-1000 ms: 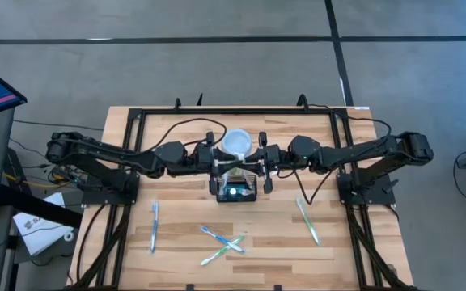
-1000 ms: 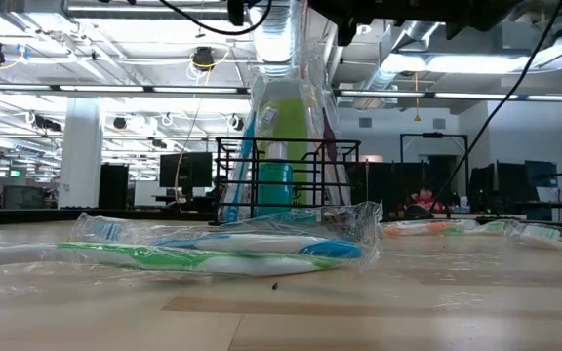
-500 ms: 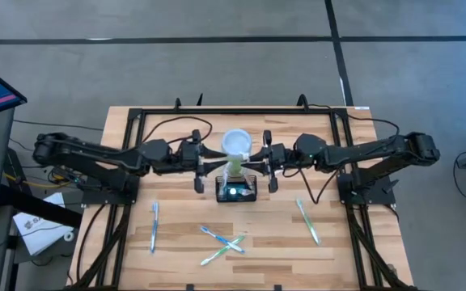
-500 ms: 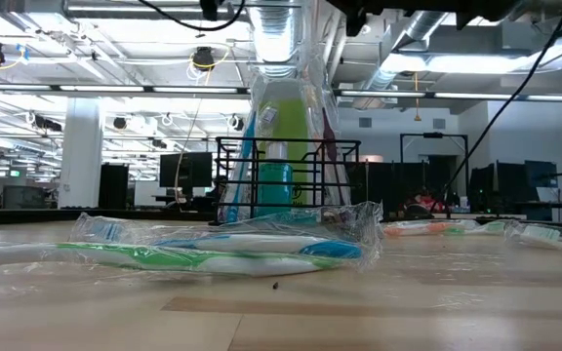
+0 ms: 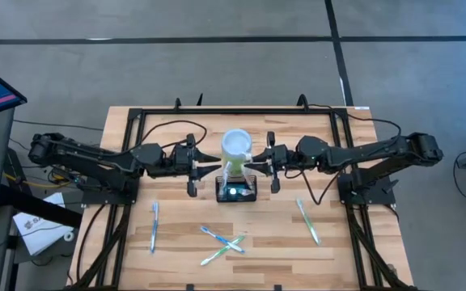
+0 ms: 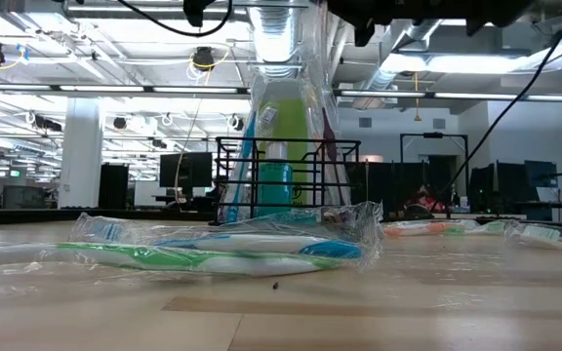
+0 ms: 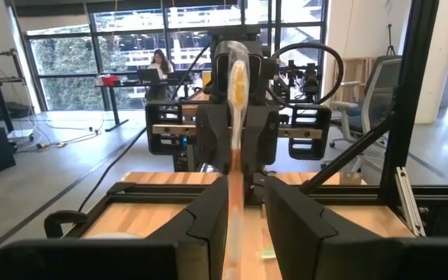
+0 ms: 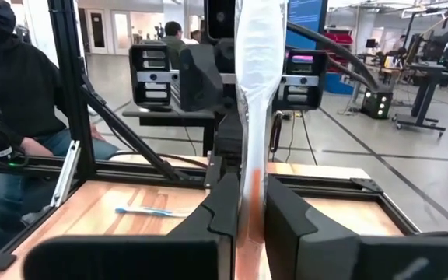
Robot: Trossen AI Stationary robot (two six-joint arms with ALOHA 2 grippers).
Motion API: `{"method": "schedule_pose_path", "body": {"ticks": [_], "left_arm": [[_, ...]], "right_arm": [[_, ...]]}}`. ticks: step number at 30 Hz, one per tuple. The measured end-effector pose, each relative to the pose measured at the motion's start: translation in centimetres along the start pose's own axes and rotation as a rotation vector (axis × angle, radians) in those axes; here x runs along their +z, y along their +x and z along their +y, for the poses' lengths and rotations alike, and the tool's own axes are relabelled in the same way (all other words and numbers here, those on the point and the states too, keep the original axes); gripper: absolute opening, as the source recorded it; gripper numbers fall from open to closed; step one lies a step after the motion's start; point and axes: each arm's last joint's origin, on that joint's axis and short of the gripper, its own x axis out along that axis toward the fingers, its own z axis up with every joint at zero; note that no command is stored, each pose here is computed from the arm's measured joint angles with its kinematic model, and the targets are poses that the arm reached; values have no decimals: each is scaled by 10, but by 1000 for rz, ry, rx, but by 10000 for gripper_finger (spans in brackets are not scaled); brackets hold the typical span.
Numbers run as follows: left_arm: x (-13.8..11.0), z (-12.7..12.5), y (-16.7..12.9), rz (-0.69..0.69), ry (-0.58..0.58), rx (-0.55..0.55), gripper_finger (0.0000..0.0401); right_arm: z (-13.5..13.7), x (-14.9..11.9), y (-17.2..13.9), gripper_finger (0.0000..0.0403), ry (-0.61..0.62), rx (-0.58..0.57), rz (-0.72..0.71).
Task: Pick & Place toothbrushing station
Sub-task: Put the bottom orange toothbrush into the wire organizer
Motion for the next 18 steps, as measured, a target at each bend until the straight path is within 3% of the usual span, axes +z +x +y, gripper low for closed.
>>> {"method": "schedule_pose_path", "body": {"ticks": [18], "left_arm": [[0, 0, 0, 1, 0, 4, 80]], "right_arm": [[1, -42, -16, 27, 110, -52, -14]]}}
